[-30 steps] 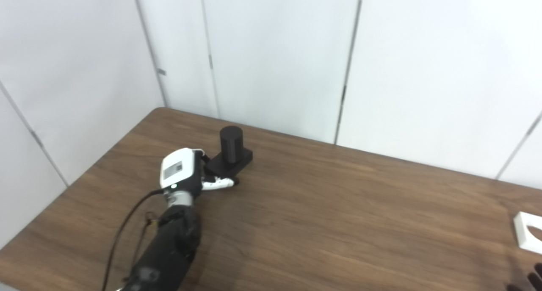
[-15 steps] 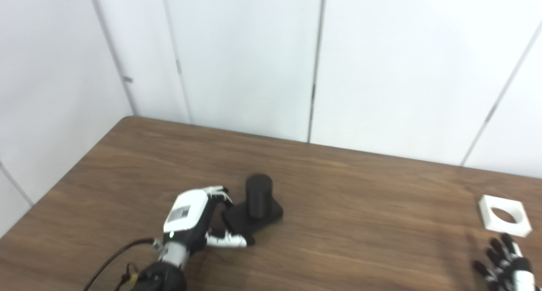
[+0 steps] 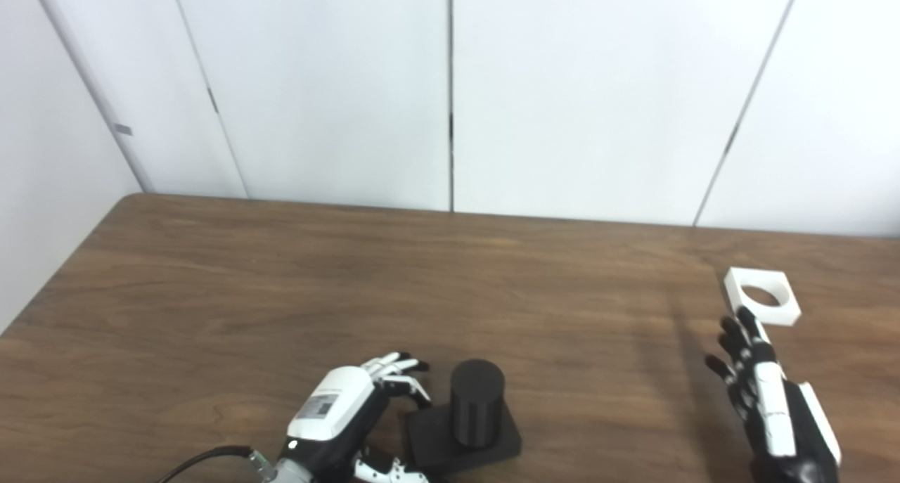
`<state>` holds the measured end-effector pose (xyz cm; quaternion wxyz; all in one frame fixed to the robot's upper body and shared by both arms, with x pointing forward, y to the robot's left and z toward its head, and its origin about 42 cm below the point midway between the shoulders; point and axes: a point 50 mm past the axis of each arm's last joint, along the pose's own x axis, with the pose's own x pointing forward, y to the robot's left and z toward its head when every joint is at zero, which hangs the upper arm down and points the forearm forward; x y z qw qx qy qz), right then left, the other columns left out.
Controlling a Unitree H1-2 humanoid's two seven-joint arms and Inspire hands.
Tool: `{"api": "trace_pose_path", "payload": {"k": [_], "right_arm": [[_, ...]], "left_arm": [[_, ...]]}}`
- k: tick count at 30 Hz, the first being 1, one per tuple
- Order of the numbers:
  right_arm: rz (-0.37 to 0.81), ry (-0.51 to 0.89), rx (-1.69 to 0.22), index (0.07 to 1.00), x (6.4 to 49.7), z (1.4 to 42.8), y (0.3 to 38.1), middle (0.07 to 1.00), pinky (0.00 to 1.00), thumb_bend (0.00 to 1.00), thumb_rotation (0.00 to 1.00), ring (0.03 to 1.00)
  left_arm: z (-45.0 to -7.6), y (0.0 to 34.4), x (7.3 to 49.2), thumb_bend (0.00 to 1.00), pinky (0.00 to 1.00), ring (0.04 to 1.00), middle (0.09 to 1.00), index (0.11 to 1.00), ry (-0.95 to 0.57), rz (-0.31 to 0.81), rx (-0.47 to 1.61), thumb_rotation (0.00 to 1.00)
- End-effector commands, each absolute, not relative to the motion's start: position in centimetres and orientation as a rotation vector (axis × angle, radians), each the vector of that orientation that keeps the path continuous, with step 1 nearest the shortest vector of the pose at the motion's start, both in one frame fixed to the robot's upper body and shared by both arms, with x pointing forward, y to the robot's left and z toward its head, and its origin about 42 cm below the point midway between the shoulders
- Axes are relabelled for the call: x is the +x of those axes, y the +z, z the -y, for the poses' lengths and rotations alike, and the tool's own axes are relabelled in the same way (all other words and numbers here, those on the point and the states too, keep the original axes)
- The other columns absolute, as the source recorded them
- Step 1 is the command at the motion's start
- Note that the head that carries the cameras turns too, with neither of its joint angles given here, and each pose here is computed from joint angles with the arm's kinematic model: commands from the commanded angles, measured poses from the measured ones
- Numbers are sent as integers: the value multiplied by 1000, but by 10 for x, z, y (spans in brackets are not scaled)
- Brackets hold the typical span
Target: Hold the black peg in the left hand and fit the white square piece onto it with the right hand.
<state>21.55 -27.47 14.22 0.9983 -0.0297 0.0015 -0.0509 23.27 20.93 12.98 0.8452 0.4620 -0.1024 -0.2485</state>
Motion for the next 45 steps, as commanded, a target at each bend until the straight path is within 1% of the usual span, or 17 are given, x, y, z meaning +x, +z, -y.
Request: {"api": "trace_pose_path", "payload": {"k": [1, 6, 13, 15, 18, 20, 22, 23, 24, 25, 27, 28, 29, 31, 33, 37, 45], "right_arm": [[-39, -134, -36, 972, 188, 267, 135, 950, 892, 463, 1000, 972], [-51, -135, -43, 960, 188, 265, 135, 940, 888, 491, 1000, 957], [-50, -128, -79, 953, 190, 266, 135, 938, 892, 524, 1000, 953], [-44, -121, -89, 943, 191, 266, 137, 937, 911, 503, 1000, 951], [-32, -119, -153, 928, 193, 268, 143, 940, 977, 414, 984, 956], [-13, -133, -235, 890, 197, 272, 148, 914, 957, 389, 845, 929], [7, -133, -310, 861, 202, 279, 155, 888, 854, 383, 657, 878], [10, -133, -356, 853, 206, 284, 159, 872, 780, 391, 560, 839], [16, -133, -405, 848, 210, 289, 164, 834, 668, 423, 458, 763], [24, -131, -457, 847, 215, 294, 169, 787, 586, 436, 397, 702], [34, -125, -537, 849, 226, 301, 179, 829, 688, 451, 322, 790], [36, -124, -585, 851, 231, 305, 184, 865, 787, 469, 297, 850], [37, -127, -635, 850, 236, 308, 188, 883, 842, 496, 299, 880], [36, -133, -714, 844, 248, 316, 198, 900, 889, 552, 333, 908], [33, -132, -780, 846, 262, 327, 209, 912, 910, 599, 337, 930], [30, -124, -863, 840, 282, 342, 228, 908, 917, 638, 305, 937], [-6, -130, -1005, 809, 321, 364, 261, 899, 847, 742, 238, 926]], "left_arm": [[-210, 109, 218, 501, 899, 924, 852, 491, -647, 155, 973, 44], [-206, 98, 214, 504, 970, 939, 846, 491, -702, 184, 1011, 46], [-206, 91, 214, 508, 991, 937, 840, 489, -742, 224, 1056, 47], [-206, 89, 214, 508, 996, 941, 840, 489, -743, 230, 1067, 47], [-207, 87, 215, 508, 999, 945, 841, 489, -740, 233, 1073, 46], [-209, 88, 216, 508, 991, 938, 835, 489, -737, 233, 1074, 46], [-210, 89, 217, 507, 988, 939, 837, 490, -738, 233, 1076, 46], [-210, 90, 217, 507, 986, 940, 839, 490, -739, 235, 1078, 46], [-210, 90, 218, 508, 981, 937, 839, 490, -740, 237, 1079, 46], [-211, 91, 218, 508, 977, 935, 839, 490, -741, 240, 1080, 46], [-213, 91, 218, 508, 969, 932, 839, 490, -742, 242, 1080, 47], [-214, 92, 218, 508, 965, 930, 837, 490, -740, 242, 1077, 47], [-215, 92, 218, 508, 962, 928, 835, 490, -738, 242, 1073, 46], [-217, 92, 218, 509, 955, 924, 831, 490, -736, 245, 1067, 44], [-219, 93, 218, 509, 942, 919, 830, 490, -740, 246, 1067, 43], [-222, 94, 217, 508, 942, 919, 834, 490, -747, 236, 1074, 45], [-231, 95, 217, 508, 936, 913, 831, 491, -745, 230, 1086, 44]]}}
